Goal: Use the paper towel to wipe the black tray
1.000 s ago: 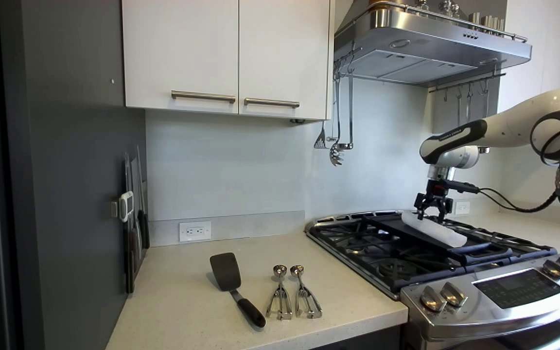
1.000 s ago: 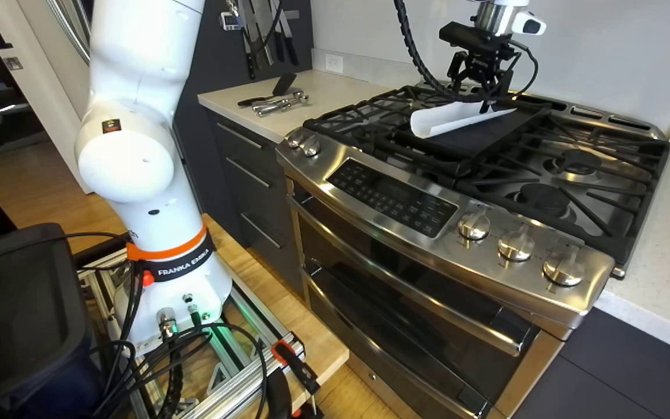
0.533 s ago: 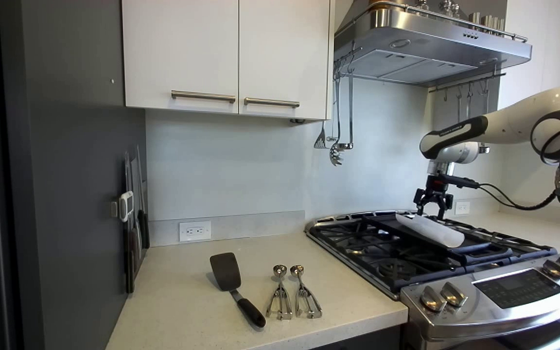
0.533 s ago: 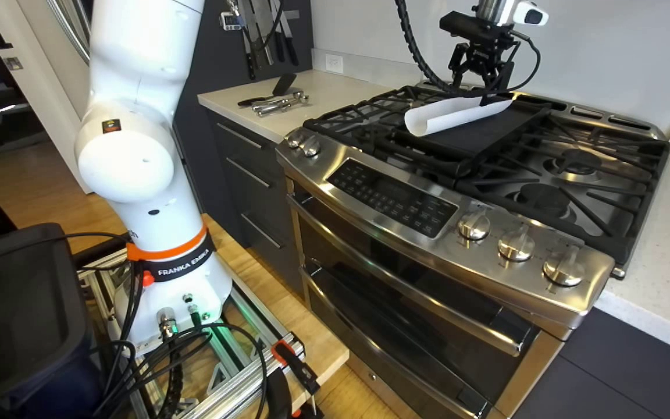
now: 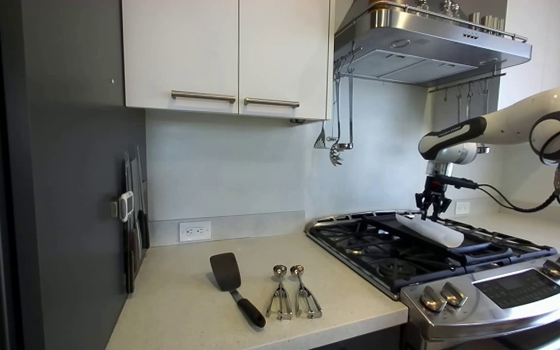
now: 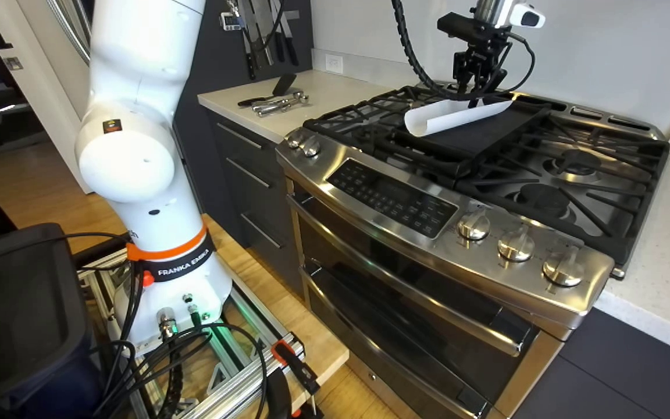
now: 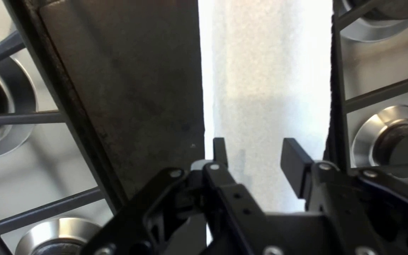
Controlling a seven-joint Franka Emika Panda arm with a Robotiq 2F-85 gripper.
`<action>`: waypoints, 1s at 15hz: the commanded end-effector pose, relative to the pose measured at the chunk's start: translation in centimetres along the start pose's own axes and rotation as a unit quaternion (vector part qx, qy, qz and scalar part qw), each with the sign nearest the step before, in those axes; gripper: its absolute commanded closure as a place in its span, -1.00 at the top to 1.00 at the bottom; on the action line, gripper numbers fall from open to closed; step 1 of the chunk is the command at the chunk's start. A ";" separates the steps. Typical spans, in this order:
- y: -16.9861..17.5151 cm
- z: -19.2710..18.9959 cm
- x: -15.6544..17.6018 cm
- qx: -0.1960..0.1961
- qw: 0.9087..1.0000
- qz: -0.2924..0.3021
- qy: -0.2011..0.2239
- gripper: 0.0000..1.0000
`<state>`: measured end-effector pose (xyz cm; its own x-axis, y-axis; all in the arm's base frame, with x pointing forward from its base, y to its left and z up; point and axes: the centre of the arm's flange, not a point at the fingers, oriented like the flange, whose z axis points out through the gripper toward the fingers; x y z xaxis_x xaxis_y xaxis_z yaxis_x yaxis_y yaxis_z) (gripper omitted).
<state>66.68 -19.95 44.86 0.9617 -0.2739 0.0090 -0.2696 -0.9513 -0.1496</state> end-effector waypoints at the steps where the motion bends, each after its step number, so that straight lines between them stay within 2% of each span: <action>1: -0.3 0.6 0.3 0.000 1.000 0.006 -0.007 -0.72; 3: -0.3 1.3 0.4 -0.009 1.000 0.004 -0.008 -0.91; 6: 0.0 2.8 0.6 -0.015 1.000 0.001 -0.014 -0.94; 7: 0.0 3.4 0.7 -0.017 1.000 -0.001 -0.015 -0.57; 8: 0.0 4.0 0.8 -0.019 1.000 -0.003 -0.016 -0.47; 11: -0.1 5.6 1.2 -0.029 0.999 -0.010 -0.015 -0.36; 12: -0.3 6.0 1.3 -0.034 0.999 -0.014 -0.013 -0.25; 13: -0.4 6.3 1.4 -0.040 0.999 -0.017 -0.010 -0.32; 14: -0.7 6.4 1.4 -0.049 0.999 -0.022 -0.006 -0.20; 15: -0.9 6.4 1.4 -0.055 0.998 -0.027 -0.002 -0.18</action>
<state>68.26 -19.26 39.87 0.9706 -0.2406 -0.0117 -0.2407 -0.9668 -0.0860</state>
